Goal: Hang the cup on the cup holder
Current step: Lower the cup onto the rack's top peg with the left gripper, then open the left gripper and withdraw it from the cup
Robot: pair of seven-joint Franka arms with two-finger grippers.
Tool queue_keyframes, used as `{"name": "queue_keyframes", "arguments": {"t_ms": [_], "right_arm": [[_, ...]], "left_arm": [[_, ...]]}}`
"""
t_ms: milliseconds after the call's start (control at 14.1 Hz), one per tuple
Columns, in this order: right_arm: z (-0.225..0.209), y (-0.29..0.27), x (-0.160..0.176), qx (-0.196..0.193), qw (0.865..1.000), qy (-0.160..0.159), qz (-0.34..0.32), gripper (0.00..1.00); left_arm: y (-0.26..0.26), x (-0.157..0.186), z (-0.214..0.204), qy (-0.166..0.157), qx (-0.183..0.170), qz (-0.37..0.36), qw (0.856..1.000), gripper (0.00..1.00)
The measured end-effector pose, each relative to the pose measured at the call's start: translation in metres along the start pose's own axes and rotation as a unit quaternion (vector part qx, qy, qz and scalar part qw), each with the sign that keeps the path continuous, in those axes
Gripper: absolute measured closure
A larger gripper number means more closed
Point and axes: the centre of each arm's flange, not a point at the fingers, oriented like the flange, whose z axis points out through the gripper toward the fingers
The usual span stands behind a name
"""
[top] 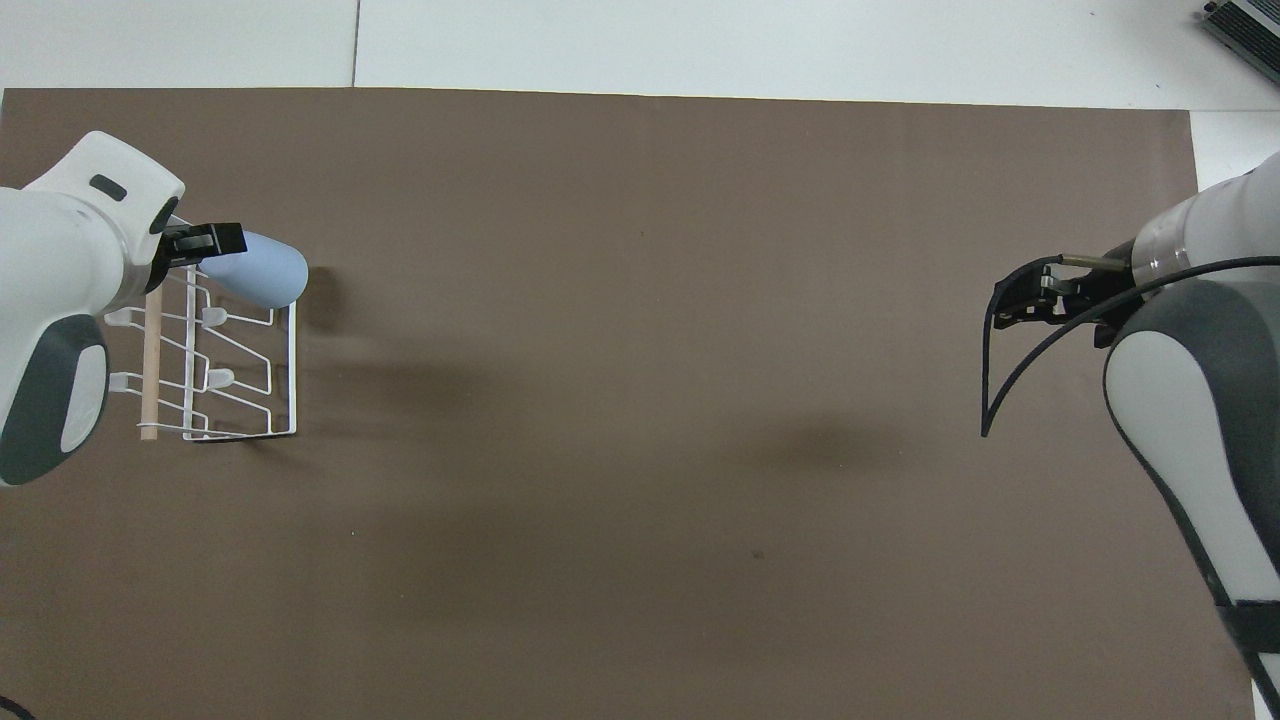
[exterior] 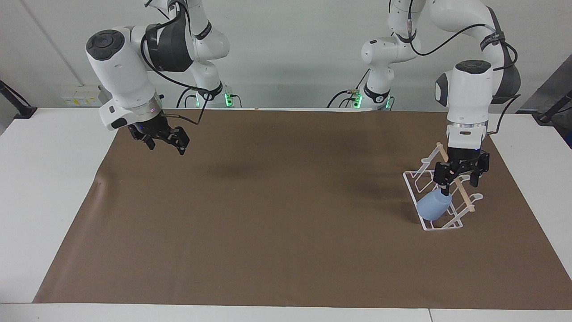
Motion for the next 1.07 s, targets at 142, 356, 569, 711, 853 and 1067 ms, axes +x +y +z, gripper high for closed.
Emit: {"name": "queue_keyframes", "arguments": {"t_ms": [142, 356, 569, 711, 853, 1067], "right_arm": [[0.0, 0.0, 0.0, 0.0, 1.0, 0.0, 0.0, 0.0], [0.0, 0.0, 0.0, 0.0, 1.0, 0.0, 0.0, 0.0], [0.0, 0.0, 0.0, 0.0, 1.0, 0.0, 0.0, 0.0], [0.0, 0.0, 0.0, 0.0, 1.0, 0.0, 0.0, 0.0], [0.0, 0.0, 0.0, 0.0, 1.0, 0.0, 0.0, 0.0], [0.0, 0.0, 0.0, 0.0, 1.0, 0.0, 0.0, 0.0]], "left_arm": [[0.01, -0.009, -0.001, -0.047, -0.017, 0.033, 0.998, 0.0], [0.001, -0.003, -0.025, -0.094, -0.044, 0.066, 0.992, 0.0], [-0.005, 0.005, -0.065, -0.124, -0.051, 0.074, 0.988, 0.0], [-0.005, 0.008, -0.092, -0.14, -0.067, 0.071, 0.985, 0.0], [-0.007, 0.009, -0.107, -0.149, -0.08, 0.073, 0.983, 0.0], [-0.012, 0.009, -0.118, -0.163, -0.083, 0.081, 0.98, 0.0]]}}
